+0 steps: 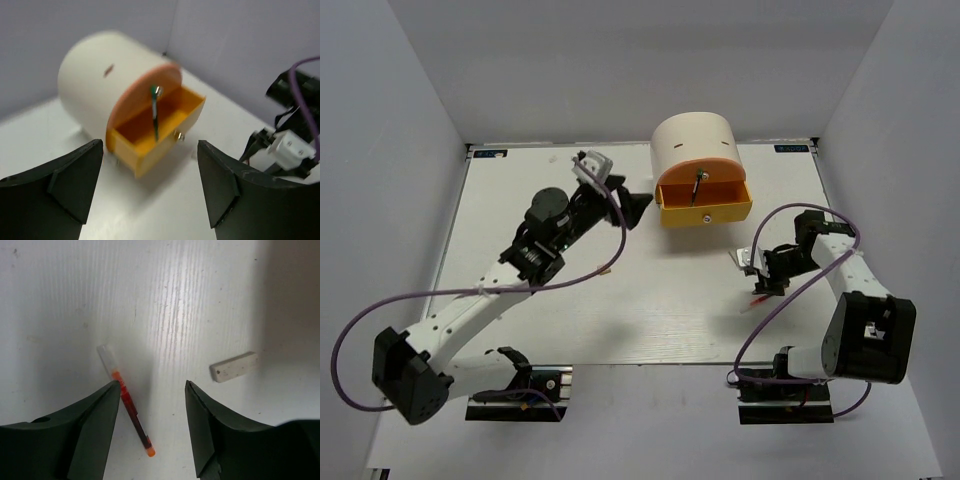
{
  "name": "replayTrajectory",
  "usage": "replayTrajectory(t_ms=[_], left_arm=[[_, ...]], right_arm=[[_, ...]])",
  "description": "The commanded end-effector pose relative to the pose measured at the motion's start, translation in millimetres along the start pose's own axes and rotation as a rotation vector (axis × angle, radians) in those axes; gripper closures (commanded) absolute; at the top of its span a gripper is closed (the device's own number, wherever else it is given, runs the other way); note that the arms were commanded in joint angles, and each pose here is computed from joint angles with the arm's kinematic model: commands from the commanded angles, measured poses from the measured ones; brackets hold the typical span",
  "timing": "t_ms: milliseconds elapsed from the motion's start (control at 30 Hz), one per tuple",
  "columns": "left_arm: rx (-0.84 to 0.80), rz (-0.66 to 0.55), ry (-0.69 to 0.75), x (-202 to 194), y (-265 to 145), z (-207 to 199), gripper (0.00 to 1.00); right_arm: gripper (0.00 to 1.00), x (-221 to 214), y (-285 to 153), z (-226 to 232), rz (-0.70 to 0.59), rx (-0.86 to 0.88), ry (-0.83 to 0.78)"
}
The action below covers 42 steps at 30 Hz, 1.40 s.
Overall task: Sort the stationery into containers
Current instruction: Pick up the stationery from the center of the board.
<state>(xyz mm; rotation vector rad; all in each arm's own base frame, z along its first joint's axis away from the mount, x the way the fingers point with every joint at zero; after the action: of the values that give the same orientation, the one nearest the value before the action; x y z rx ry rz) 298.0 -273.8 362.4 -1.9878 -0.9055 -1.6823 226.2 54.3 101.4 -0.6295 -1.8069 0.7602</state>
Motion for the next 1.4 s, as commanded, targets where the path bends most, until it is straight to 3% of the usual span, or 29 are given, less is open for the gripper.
replayTrajectory(t_ms=[0,233,800,933,1033,1067,1167,1233,1367], left_arm=[[0.222,0.180,-0.114,-60,-43,31,0.14],[0.416,0.287,-0.295,-124,-92,50,0.06],[0.540,0.355,-0.424,-156,-104,58,0.04],[0.595,0.377,-0.516,-170,-104,60,0.02],[0.601,0.415,-0.567,-183,-102,57,0.02],[0.612,0.434,-0.566,-188,-104,58,0.02],[0.633,0.471,-0.591,-196,-101,57,0.02],[0.643,0.489,-0.589,-199,-101,58,0.02],[0.669,0.535,-0.584,-207,-102,60,0.02]], right_arm=[[0.39,-1,-8,9,0.015,0.089,-0.148],[0.36,-17,-1,23,0.050,0.187,-0.173],[0.40,-66,35,32,0.199,0.179,-0.145],[0.46,-71,39,35,0.217,0.200,-0.131],[0.64,-71,39,41,0.218,0.247,-0.116],[0.78,-72,38,42,0.221,0.259,-0.102],[0.95,-64,33,43,0.186,0.294,-0.068],[0.99,-50,24,38,0.146,0.298,-0.052],[1.00,9,4,7,-0.053,0.169,-0.028]])
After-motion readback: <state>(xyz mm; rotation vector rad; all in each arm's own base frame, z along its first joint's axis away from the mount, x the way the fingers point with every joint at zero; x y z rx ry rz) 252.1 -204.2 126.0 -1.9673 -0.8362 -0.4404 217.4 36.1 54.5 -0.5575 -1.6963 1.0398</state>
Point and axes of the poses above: each gripper's point midway between its finger pads, its own y axis out along the fingers, its own z axis along the line the jaws close on, x = y × z, the point moved 2 cm from there along -y, back along the fingers, and after that the axes turned 6 degrees about -y, right-handed, at the moved point
